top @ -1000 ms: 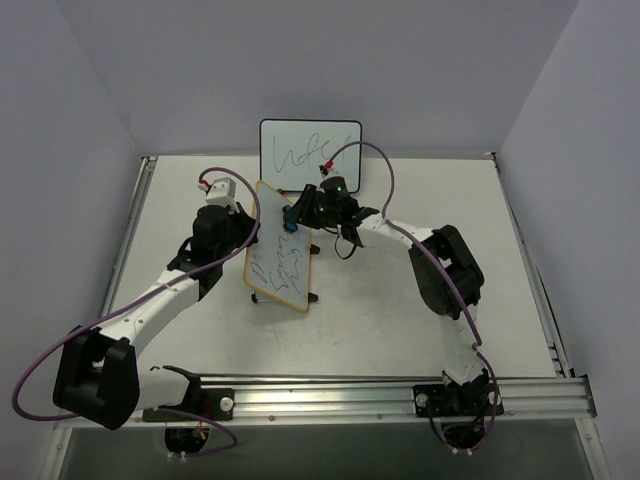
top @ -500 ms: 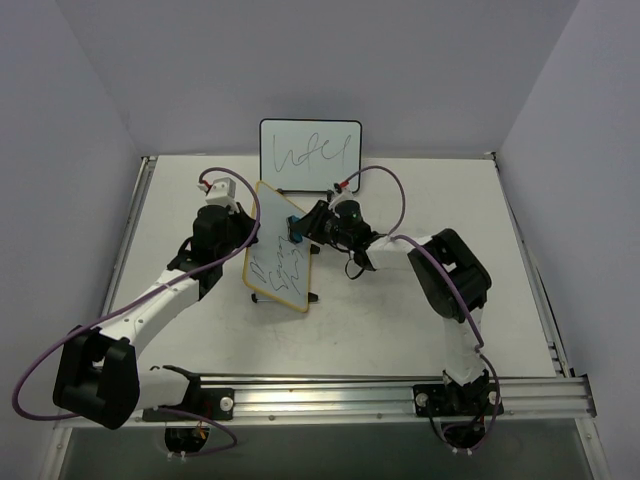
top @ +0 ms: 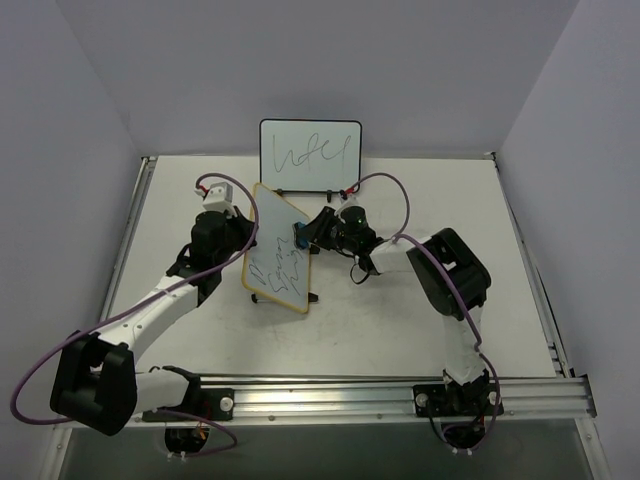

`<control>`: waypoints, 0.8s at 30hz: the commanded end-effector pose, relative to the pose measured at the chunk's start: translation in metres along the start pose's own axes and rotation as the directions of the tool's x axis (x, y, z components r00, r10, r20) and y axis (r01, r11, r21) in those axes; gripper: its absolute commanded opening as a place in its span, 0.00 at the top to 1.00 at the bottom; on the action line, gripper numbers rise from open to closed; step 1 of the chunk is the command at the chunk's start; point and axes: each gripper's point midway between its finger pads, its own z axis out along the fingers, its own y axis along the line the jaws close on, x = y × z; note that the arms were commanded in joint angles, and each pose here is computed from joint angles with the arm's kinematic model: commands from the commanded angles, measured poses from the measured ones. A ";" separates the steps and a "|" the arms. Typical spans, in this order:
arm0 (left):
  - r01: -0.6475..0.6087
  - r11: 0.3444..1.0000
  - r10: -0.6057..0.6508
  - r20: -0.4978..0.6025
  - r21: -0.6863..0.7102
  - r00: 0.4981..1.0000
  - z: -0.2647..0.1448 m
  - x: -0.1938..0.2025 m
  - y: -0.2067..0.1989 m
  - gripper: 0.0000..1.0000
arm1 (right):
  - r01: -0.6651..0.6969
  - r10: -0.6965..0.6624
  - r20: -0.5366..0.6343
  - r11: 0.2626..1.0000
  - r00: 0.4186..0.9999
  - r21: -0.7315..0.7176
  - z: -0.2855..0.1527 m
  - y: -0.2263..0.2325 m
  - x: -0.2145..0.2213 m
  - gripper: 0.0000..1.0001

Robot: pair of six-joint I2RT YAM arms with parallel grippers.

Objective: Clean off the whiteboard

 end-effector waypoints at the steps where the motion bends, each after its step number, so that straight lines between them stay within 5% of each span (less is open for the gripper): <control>1: -0.146 0.989 0.145 -0.204 0.007 0.968 -0.012 0.065 0.016 0.98 | 0.010 0.021 -0.172 0.984 0.985 0.177 -0.001 -0.066 0.061 1.00; 13: -0.146 0.989 0.145 -0.205 0.010 0.968 -0.012 0.065 0.015 0.98 | 0.014 0.018 -0.174 0.983 0.985 0.185 -0.002 -0.067 0.066 1.00; 24: -0.160 0.987 0.155 -0.210 -0.010 0.965 -0.013 0.068 0.018 0.98 | 0.079 -0.078 -0.190 0.997 0.979 -0.005 -0.009 0.046 0.068 1.00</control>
